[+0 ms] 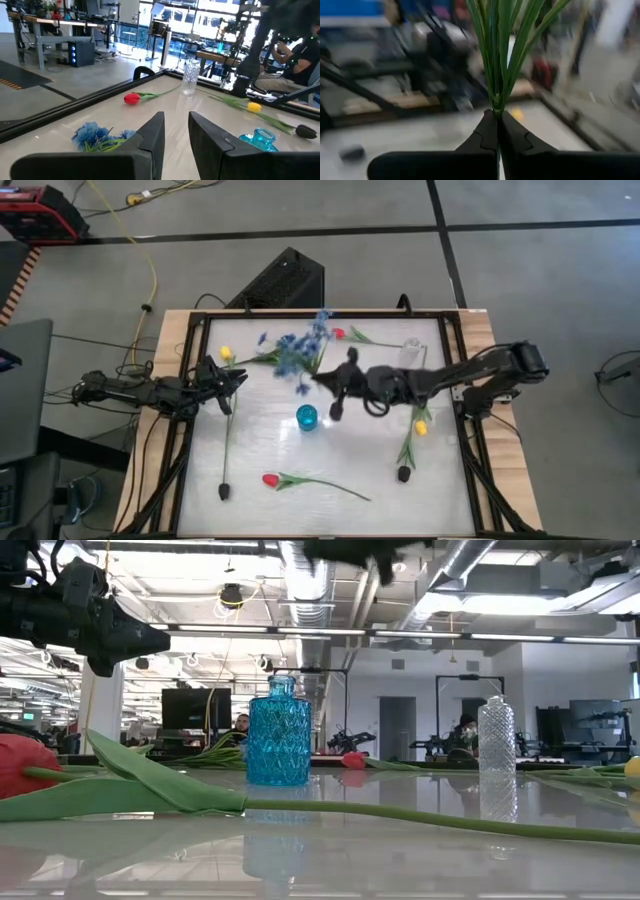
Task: Sort flowers into vase by color
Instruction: Put the bottom blue flowers into the blue vase
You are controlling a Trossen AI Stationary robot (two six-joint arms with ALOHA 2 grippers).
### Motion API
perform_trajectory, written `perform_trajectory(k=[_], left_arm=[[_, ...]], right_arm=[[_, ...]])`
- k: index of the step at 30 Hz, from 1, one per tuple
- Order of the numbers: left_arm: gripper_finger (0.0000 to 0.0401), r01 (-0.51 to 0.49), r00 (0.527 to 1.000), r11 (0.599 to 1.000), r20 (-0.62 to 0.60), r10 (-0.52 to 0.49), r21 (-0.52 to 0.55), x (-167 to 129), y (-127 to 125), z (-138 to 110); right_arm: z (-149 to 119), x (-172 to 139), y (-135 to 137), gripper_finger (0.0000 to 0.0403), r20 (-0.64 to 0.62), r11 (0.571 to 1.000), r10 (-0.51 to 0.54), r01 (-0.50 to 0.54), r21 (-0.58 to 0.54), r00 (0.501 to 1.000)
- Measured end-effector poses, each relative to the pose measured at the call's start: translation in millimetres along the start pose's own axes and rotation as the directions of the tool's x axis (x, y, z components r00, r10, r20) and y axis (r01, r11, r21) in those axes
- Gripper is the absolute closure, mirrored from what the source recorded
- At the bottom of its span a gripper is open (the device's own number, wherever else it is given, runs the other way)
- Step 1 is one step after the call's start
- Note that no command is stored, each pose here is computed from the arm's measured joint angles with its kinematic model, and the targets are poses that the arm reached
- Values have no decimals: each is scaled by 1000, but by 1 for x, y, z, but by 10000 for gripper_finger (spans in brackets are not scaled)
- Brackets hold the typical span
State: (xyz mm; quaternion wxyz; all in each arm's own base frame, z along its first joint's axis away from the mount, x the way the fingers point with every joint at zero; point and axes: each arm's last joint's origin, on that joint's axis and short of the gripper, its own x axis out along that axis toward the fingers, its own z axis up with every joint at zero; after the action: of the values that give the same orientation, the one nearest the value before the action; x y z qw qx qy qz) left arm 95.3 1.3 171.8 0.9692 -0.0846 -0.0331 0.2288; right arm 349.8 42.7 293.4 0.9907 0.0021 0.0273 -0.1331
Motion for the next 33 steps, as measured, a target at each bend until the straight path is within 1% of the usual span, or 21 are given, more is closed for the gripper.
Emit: perform_trajectory(k=[1, 3, 6, 8, 12, 18, 20, 24, 27, 29, 33], left_arm=[[326, 0, 1000, 1000, 0, 0, 0, 0, 0, 0], [326, 0, 1000, 1000, 0, 0, 0, 0, 0, 0], [326, 0, 1000, 1000, 0, 0, 0, 0, 0, 0], [326, 0, 1000, 1000, 0, 0, 0, 0, 0, 0], [326, 0, 1000, 1000, 0, 0, 0, 0, 0, 0], [326, 1, 1000, 1000, 0, -1, 0, 0, 0, 0], [326, 0, 1000, 1000, 0, 0, 0, 0, 0, 0], [326, 0, 1000, 1000, 0, 0, 0, 0, 0, 0], [326, 0, 1000, 1000, 0, 0, 0, 0, 0, 0], [326, 0, 1000, 1000, 0, 0, 0, 0, 0, 0], [326, 0, 1000, 1000, 0, 0, 0, 0, 0, 0]], right_arm=[[-2, 3, 6, 379, 39, 1000, 14, -13, -5, 999], [-11, 9, 18, 379, 78, 999, 35, -35, -4, 996], [-30, 20, 25, 379, 69, 999, 42, -44, 27, 997], [-38, 25, 26, 379, 71, 997, 49, -54, 57, 996], [-34, 24, 28, 379, 100, 995, 67, -74, 73, 993], [-35, 18, 37, 379, 75, 994, 95, -99, 52, 993], [-38, 20, 38, 379, 65, 995, 85, -88, 46, 994], [-54, 17, 34, 379, 34, 998, 53, -54, 31, 998], [-64, 13, 26, 379, 45, 998, 6, -9, 56, 999], [-69, 10, 21, 379, 71, 997, -3, -2, 77, 997], [-79, 6, 14, 379, 83, 993, -15, 5, 118, 996]])
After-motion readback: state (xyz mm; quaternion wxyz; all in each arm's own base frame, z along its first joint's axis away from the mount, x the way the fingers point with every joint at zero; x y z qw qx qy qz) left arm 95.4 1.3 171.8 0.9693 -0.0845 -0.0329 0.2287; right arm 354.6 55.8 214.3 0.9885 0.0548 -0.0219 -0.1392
